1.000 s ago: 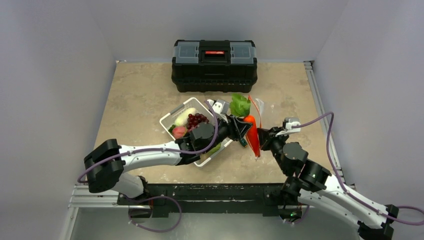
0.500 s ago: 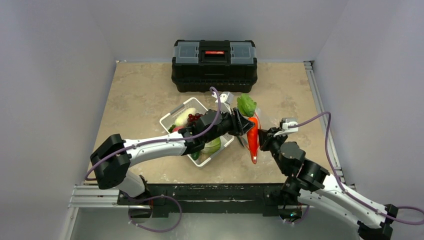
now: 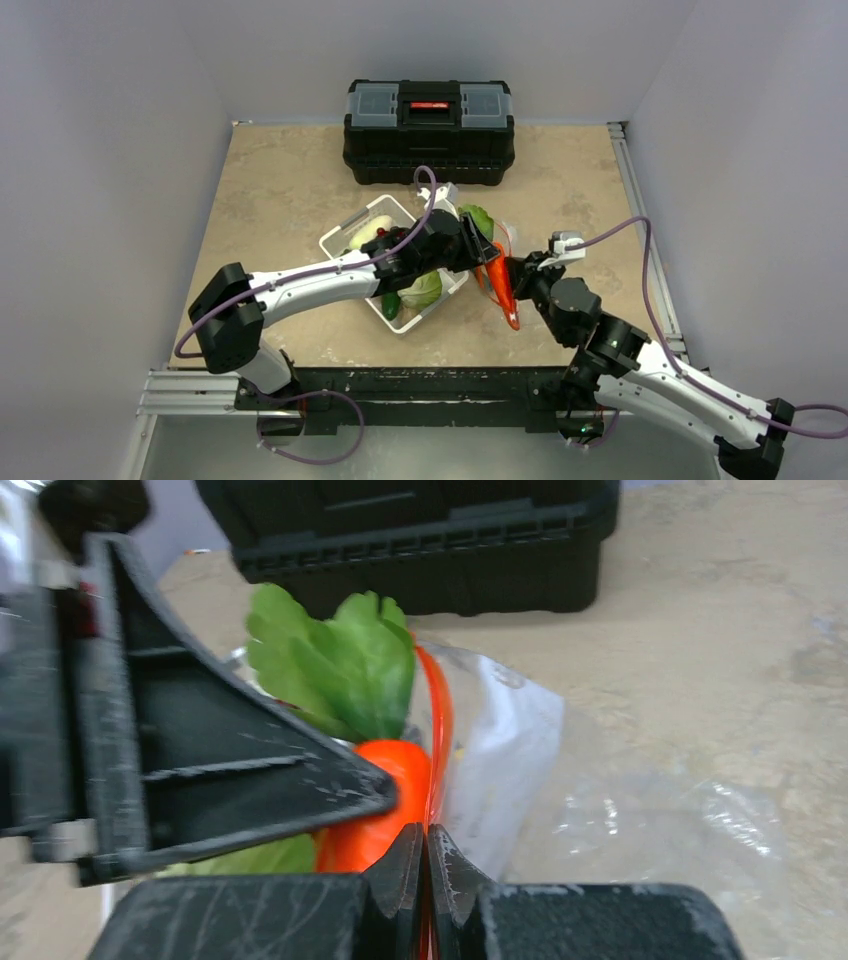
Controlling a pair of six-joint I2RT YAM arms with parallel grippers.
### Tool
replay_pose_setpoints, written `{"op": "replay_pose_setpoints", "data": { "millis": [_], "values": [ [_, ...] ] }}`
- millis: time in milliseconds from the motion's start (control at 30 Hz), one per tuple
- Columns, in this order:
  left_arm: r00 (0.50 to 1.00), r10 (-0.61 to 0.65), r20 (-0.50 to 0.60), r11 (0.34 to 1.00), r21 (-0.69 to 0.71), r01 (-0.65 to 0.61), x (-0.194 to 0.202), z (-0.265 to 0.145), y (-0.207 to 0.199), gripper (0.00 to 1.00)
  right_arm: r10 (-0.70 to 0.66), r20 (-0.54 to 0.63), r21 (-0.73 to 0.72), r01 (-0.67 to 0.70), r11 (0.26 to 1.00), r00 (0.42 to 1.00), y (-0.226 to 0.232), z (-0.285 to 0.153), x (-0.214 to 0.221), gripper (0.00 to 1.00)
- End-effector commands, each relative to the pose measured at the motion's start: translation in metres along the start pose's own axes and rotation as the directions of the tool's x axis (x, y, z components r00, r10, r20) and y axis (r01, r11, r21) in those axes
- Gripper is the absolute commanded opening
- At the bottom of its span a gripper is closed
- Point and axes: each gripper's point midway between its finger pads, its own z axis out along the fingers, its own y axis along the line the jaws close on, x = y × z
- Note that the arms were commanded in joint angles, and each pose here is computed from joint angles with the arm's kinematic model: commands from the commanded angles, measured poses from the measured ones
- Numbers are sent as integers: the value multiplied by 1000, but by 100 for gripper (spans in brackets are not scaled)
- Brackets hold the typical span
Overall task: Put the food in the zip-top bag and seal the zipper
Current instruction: Place the fake vegetable in the zipper food storage bag.
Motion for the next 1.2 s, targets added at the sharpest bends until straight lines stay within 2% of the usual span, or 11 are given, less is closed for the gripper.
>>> {"op": "replay_pose_setpoints", "data": {
  "millis": [0, 200, 333, 400, 533, 633, 700, 867, 933, 967, 1167],
  "values": [
    [996, -70, -59, 997, -20, 69, 15, -7, 4, 0, 134, 125, -162, -113, 980, 983, 42, -6, -61, 0],
    [993, -82, -88, 996, 20, 84, 8, -5, -3, 5, 81, 124, -294, -41, 955, 989, 68, -9, -60, 0],
    [991, -64, -115, 997, 37, 69, 4, -4, -8, 10, 73, 111, -290, -38, 956, 991, 69, -8, -58, 0],
    [993, -54, -108, 997, 46, 59, 1, -7, -9, 19, 76, 105, -256, -47, 966, 992, 64, -6, -59, 0],
    [996, -25, -85, 997, 76, 32, -3, -20, -11, 47, 65, 68, -191, -51, 980, 996, 54, -4, -56, 0],
    [997, 6, -79, 996, 94, 1, -5, -33, -12, 61, 63, 41, -151, -57, 987, 997, 47, -6, -54, 0],
    [996, 36, -78, 994, 104, -28, -8, -44, -15, 67, 70, 25, -137, -66, 988, 997, 45, -7, -52, 0],
    [990, 95, -104, 985, 153, -78, -12, -66, -26, 75, 63, 4, -91, -62, 994, 998, 36, -10, -52, 0],
    [985, 116, -127, 982, 163, -95, -11, -73, -28, 89, 53, -13, -71, -54, 996, 999, 34, -10, -52, 0],
    [983, 124, -136, 981, 164, -101, -9, -76, -27, 93, 47, -22, -65, -48, 997, 999, 34, -10, -52, 0],
    [985, 101, -142, 967, 245, -64, -6, -99, -37, 94, -7, -21, -47, 6, 999, 1000, 32, -4, -50, 0]
  ]
}}
